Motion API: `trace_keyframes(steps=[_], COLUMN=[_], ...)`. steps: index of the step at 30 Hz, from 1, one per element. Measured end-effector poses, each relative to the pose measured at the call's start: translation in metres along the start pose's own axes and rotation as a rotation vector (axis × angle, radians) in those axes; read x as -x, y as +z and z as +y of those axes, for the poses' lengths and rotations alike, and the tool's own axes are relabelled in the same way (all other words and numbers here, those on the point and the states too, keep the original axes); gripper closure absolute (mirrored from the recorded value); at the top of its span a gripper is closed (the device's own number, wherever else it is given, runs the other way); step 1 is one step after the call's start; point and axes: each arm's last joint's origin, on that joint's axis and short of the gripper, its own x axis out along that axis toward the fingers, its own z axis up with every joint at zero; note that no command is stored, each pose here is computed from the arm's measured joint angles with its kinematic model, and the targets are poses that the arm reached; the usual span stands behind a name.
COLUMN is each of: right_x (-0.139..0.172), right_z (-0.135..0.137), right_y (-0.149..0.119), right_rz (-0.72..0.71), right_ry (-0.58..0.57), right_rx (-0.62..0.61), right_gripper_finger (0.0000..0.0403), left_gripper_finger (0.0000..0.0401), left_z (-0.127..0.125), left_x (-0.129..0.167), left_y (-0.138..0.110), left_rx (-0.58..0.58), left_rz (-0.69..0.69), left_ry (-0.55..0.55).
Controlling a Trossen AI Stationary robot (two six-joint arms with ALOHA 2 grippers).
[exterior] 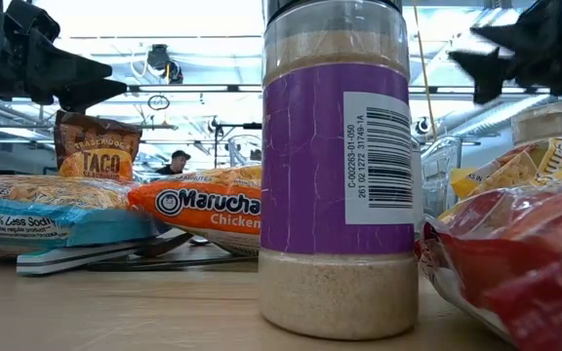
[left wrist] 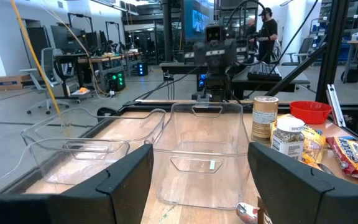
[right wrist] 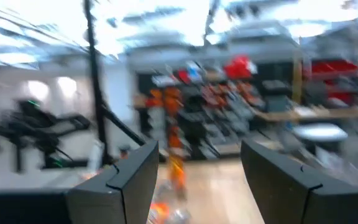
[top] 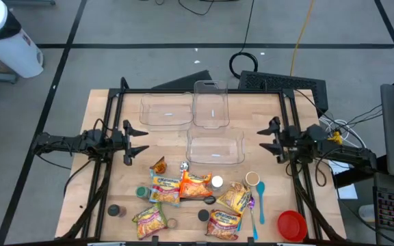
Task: Pick & Place Food Item
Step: Put the gold seasoning bottle into the top left transparent container
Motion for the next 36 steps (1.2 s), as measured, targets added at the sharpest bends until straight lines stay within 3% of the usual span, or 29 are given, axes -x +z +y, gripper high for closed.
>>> trace_keyframes(steps=[8,17,22,26,32,36], right_x=[0.003,0.006,0.005,0.006,0.011,-0.003], right_z=[0.011,0.013,0.011,0.011,0.015,0.017], right_y=[0.021,0.029,0.03,0.031,0.047,0.039], right_rz=[-0.165,-0.249,-0.269,-0.283,-0.432,-0.282], right_ry=[0.288,0.3,0.238,0.233,0.324,0.385], right_rx=[-0.007,-0.009,0.007,-0.035,-0.15,-0.178], right_gripper_finger=[0.0179,0.0179,0.0179,0.0179,0.0178,0.0155], left_gripper_finger=[0.013,0.013,0.013,0.013,0.013,0.013], left_z=[0.0,0.0,0.0,0.0,0.0,0.0], left_x=[0.0,0.0,0.0,0.0,0.0,0.0], left_y=[0.0,0.0,0.0,0.0,0.0,0.0], left_rx=[0.0,0.0,0.0,0.0,0.0,0.0], left_rz=[0.0,-0.001,0.0,0.0,0.0,0.0], left_ry=[0.0,0.0,-0.001,0.0,0.0,0.0])
